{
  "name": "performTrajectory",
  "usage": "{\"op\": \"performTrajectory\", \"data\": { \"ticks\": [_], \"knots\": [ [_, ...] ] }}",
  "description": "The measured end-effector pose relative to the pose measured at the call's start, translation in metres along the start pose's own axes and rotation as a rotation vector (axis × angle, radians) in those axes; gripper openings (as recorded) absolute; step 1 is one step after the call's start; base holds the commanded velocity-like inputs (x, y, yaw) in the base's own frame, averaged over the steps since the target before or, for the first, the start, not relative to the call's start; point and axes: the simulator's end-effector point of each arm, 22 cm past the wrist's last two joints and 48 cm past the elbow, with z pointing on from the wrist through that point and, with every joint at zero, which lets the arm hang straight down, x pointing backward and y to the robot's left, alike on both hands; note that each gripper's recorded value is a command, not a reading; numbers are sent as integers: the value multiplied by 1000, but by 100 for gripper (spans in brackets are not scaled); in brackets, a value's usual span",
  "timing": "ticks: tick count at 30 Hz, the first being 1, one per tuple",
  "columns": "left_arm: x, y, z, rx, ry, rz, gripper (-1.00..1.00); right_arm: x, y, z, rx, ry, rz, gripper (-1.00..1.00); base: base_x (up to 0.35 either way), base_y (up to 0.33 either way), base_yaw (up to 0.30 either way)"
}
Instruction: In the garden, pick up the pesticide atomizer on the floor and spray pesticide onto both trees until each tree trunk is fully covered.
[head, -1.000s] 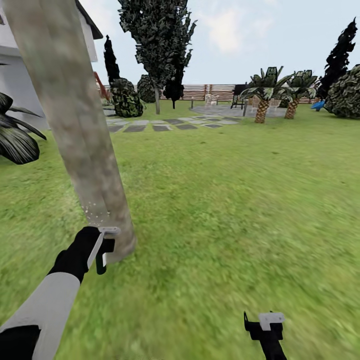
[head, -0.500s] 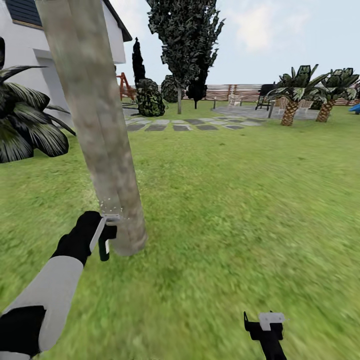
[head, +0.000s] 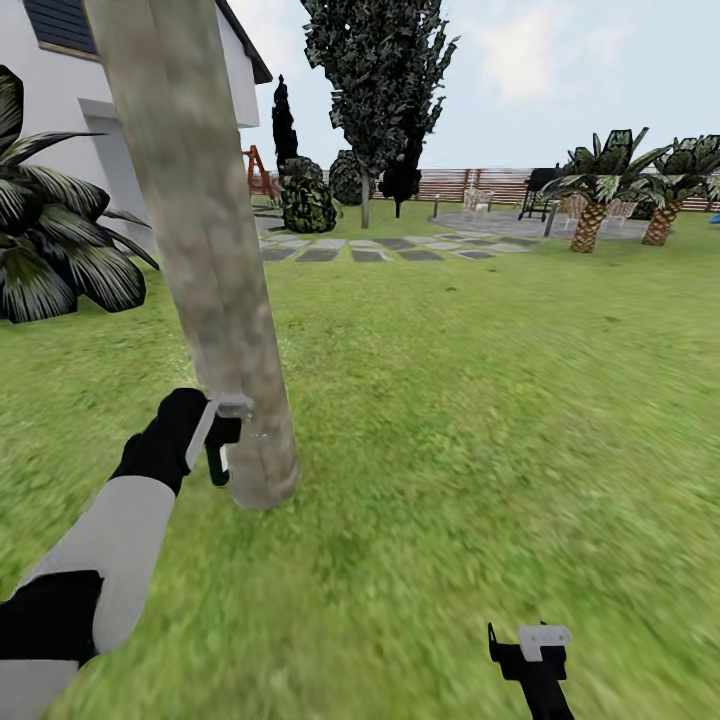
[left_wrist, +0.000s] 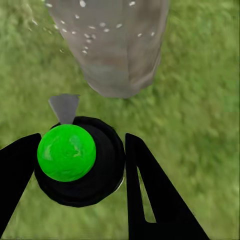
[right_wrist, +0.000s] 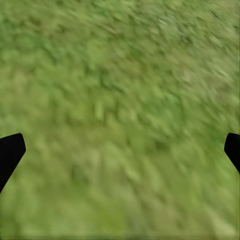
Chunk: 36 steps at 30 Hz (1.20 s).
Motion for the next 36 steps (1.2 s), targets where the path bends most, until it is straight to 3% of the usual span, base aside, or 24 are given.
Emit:
{"op": "performTrajectory", "data": {
  "ticks": [3,5,21,36],
  "knots": [
    [3,44,2,-59,5,-17,-100,0,0,0,0,1,0,100,0,0,0],
    [5,53,2,-67,4,-22,-100,0,0,0,0,1,0,100,0,-63,0],
    [5,47,2,-61,3,-16,-100,0,0,0,-1,-1,-1,100,67,-263,5],
    [-5,46,-3,-61,-11,-14,-100,0,0,0,-1,-1,-1,100,15,-274,189]
  ]
}}
